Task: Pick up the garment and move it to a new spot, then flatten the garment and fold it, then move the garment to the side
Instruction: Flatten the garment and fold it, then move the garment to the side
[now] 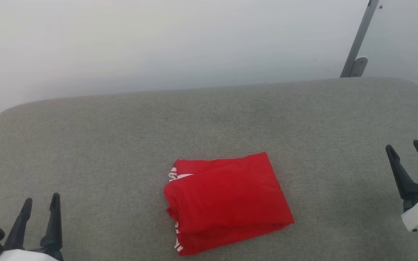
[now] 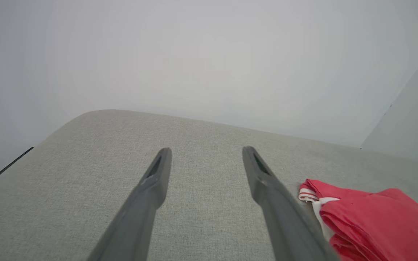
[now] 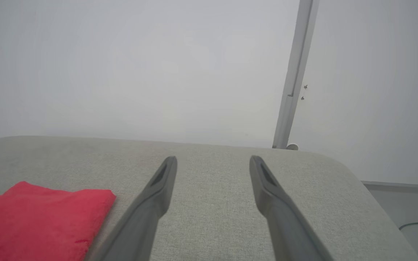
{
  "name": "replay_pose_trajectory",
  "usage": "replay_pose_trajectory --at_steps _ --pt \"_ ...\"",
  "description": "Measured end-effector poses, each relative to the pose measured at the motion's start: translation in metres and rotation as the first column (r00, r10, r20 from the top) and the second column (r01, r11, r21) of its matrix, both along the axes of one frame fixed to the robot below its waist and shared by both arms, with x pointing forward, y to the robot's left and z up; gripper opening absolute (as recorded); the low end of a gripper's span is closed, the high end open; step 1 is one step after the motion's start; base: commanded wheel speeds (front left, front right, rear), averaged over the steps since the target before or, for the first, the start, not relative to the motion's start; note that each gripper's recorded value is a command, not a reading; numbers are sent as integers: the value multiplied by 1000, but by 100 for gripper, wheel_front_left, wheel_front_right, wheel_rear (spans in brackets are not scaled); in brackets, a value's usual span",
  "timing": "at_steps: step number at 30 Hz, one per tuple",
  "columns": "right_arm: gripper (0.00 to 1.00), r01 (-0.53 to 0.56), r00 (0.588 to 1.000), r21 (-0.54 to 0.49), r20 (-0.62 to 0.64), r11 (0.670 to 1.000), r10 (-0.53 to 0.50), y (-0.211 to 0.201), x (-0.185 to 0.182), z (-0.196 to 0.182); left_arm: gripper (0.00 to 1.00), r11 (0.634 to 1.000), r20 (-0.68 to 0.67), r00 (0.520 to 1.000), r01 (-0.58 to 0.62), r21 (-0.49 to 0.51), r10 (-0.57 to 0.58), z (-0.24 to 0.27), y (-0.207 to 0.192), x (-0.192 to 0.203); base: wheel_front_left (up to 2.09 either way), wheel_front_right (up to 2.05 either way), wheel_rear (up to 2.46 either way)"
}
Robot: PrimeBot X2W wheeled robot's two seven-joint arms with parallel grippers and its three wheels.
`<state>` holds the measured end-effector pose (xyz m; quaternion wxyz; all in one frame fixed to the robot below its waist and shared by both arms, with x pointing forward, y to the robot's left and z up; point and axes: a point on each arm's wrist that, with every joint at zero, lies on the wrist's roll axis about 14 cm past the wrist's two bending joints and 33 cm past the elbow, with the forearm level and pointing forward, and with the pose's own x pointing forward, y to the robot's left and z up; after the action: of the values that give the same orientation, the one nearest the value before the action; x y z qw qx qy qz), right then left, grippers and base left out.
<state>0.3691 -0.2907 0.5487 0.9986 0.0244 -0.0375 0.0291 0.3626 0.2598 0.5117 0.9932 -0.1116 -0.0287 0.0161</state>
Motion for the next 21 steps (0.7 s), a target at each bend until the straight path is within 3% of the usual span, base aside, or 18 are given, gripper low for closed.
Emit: replay_pose_trajectory --at_steps 12,21 --pt "100 73 997 43 -5 996 -73 -11 -18 -14 100 1000 7 1000 16 11 -16 1 0 0 0 0 0" --pt "100 53 999 59 -11 997 -52 -2 -17 -18 100 1000 12 1000 16 26 -17 2 1 -2 0 0 0"
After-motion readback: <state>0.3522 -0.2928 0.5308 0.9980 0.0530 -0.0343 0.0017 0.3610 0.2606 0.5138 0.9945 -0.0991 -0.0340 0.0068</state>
